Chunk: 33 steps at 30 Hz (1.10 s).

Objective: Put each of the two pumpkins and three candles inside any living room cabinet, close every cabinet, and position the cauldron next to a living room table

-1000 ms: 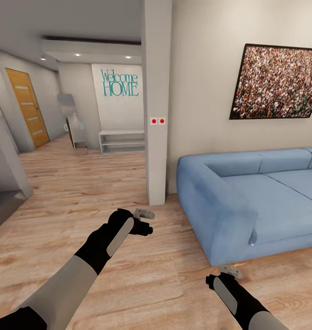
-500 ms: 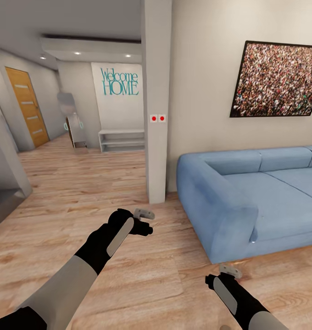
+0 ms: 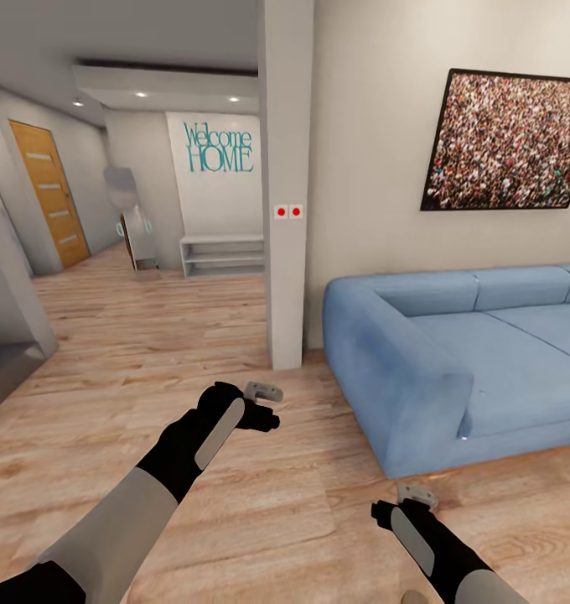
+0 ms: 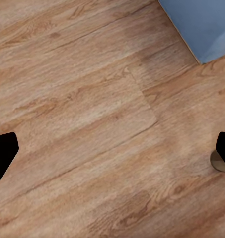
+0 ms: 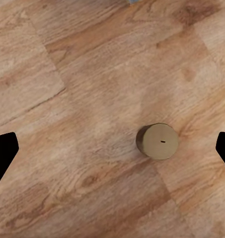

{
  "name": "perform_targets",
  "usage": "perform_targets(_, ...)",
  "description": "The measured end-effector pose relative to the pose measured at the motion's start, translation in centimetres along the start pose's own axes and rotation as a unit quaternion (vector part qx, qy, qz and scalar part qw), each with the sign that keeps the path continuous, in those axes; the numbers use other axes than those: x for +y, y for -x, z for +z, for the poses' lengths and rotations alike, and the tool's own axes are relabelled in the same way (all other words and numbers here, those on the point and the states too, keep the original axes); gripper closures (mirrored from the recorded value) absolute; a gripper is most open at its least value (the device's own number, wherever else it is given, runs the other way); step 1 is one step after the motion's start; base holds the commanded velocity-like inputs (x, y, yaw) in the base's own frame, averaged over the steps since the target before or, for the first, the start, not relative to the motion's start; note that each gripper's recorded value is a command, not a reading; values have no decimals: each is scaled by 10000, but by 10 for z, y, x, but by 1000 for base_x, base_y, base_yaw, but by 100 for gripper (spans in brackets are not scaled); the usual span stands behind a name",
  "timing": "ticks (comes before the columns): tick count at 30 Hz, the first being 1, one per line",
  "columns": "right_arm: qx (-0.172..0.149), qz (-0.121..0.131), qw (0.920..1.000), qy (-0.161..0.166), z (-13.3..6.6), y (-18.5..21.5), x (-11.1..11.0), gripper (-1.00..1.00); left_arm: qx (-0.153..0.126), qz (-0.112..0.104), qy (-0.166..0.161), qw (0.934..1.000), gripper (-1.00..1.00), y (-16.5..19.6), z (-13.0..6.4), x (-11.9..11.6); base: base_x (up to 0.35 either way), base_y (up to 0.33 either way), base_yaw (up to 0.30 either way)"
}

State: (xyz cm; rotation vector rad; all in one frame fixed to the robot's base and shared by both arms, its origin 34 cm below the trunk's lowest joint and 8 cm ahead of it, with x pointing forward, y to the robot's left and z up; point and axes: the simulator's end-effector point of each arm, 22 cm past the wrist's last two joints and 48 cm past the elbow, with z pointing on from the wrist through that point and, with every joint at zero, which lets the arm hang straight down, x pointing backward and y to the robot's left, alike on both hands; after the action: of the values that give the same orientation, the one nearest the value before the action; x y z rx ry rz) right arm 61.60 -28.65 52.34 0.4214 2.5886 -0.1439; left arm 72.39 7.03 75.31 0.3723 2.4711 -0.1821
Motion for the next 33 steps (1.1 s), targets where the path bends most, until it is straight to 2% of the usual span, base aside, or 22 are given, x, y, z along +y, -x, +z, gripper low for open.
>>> perform_targets(33, 21, 8, 10000, -18, 53, -42, -6, -100, -2, 26, 1, 10000, -100, -49, 47, -2, 0, 0, 0)
